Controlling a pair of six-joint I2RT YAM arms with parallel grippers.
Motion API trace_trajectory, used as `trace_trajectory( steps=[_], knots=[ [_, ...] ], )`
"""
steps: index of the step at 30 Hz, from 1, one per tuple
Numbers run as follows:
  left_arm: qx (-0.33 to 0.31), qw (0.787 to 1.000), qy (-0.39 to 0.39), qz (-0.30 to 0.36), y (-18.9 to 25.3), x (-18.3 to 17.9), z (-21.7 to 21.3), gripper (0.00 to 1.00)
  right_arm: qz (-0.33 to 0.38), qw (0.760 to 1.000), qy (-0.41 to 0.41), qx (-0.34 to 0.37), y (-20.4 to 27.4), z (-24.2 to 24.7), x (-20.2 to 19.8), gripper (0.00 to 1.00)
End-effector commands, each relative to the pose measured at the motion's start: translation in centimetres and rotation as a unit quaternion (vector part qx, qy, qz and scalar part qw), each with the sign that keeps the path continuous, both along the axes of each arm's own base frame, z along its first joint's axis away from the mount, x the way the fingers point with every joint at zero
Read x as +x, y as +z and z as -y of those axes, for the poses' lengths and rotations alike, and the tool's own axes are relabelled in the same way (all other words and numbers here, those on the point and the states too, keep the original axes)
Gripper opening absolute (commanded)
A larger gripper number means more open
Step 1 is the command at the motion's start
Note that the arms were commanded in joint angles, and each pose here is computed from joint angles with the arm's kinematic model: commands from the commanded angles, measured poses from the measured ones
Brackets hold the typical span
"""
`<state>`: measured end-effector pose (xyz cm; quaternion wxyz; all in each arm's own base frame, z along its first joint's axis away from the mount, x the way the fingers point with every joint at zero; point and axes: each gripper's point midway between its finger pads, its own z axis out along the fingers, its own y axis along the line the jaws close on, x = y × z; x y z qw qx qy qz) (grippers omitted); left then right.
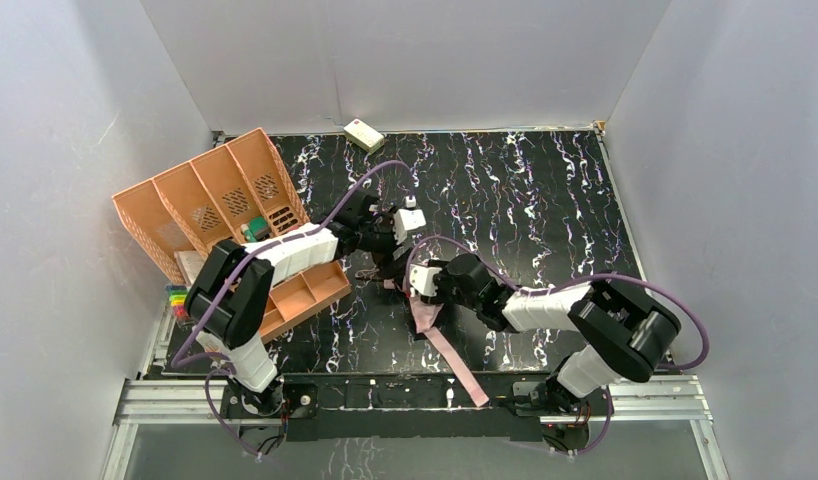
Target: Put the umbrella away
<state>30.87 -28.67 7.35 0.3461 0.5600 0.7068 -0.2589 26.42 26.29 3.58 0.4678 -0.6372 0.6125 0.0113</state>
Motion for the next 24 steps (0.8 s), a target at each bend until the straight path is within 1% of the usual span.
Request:
trace_trajectory(
  steps=[1,6,10,14,19,24],
  knots=[
    [-0.022,0.998,-0.05,-0.031,1.0,-1.4,1.4,0.81,-0.053,0.995,0.025,-0.081,-4.3,3.3,-3.4,0.21],
    [-0.022,0.995,-0.072,-0.067,0.3,-2.1,1.9,0.82,-0.044,0.995,0.035,-0.078,-4.0,3.0,-3.4,0.21],
    [-0.047,0.989,-0.095,-0.101,1.1,-3.2,2.8,0.84,-0.04,0.995,0.035,-0.084,-4.0,3.1,-3.3,0.22],
    [-0.06,0.985,-0.11,-0.119,1.7,-4.0,3.0,0.86,-0.036,0.995,0.032,-0.084,-3.9,3.1,-3.2,0.22],
    [-0.046,0.984,-0.107,-0.134,0.2,-4.1,2.9,0.86,-0.026,0.996,0.031,-0.079,-3.4,2.9,-3.0,0.22],
    [-0.037,0.981,-0.108,-0.154,-1.1,-3.9,3.1,0.86,-0.018,0.997,0.034,-0.069,-3.0,2.5,-2.9,0.25]
  ],
)
